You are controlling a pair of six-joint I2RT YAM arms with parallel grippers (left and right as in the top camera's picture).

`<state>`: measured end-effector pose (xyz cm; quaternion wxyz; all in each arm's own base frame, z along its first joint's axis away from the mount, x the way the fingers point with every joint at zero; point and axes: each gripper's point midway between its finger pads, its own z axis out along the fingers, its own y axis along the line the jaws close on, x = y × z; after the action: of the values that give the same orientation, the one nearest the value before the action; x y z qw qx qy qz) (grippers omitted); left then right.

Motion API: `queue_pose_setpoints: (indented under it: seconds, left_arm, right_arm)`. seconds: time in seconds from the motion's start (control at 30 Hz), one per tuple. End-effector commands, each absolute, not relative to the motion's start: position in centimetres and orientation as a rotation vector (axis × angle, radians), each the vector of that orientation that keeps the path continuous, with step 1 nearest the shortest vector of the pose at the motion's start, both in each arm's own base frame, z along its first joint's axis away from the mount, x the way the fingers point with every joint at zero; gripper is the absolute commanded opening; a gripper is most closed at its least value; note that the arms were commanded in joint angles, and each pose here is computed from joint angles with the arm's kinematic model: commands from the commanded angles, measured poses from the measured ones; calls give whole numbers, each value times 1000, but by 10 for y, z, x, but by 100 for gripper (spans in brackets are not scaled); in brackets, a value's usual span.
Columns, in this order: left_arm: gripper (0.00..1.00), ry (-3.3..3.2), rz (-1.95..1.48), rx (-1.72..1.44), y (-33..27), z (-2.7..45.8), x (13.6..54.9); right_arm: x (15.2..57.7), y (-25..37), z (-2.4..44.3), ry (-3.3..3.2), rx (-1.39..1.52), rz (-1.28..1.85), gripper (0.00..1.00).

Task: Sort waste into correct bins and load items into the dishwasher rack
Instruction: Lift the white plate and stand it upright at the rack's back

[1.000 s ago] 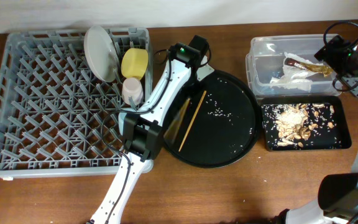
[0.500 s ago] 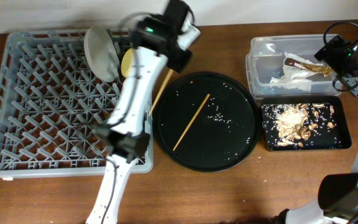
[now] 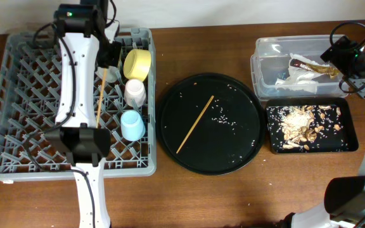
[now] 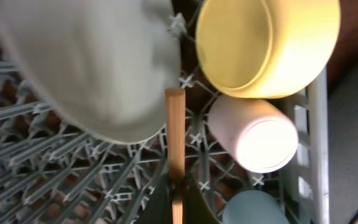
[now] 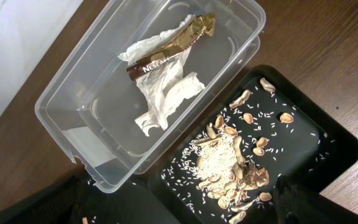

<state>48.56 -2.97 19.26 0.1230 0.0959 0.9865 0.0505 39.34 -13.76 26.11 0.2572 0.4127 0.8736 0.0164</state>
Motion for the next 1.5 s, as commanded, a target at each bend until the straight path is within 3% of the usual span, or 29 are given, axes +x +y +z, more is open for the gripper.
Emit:
queue_pose_setpoints:
  seconds: [0.0, 0.07, 0.13, 0.3, 0.4, 0.53, 0.63, 0.83, 1.17, 1.3, 1.47]
  left_arm:
    - [11, 2856, 79, 278, -42, 197, 487]
    - [35, 2855, 79, 277, -42, 196, 489]
    - [49, 2835, 78, 275, -42, 198, 493]
    - [49, 2786, -3, 298, -66, 211, 495]
    - [49, 2739, -152, 446, -118, 216, 490]
    - [49, 2614, -210, 919, -213, 213, 461]
    - [49, 2608, -207, 1245, -268, 173, 427]
    - [49, 2774, -199, 1488, -298, 76, 393]
    - [48, 2827, -298, 1543, -318, 3, 389]
    - [42, 2836, -287, 1490, -322, -13, 397]
    - [10, 2830, -289, 1487, -323, -14, 398]
  right_arm:
    - [394, -139, 262, 2361, 1127, 39, 98]
    - [394, -139, 262, 2362, 1127, 39, 98]
    - [394, -139, 262, 2362, 1127, 39, 98]
    - [394, -139, 262, 2362, 1127, 39, 98]
    - [394, -139, 262, 2362, 1127, 39, 99]
    - [394, -139, 262, 2362, 1127, 39, 98]
    - [394, -139, 262, 2362, 1127, 39, 99]
    - [394, -139, 262, 2362, 1127, 39, 99]
    - [394, -139, 262, 2362, 1127, 39, 98]
    - [394, -139, 262, 2362, 1127, 39, 98]
    - [394, -139, 262, 2362, 1127, 39, 98]
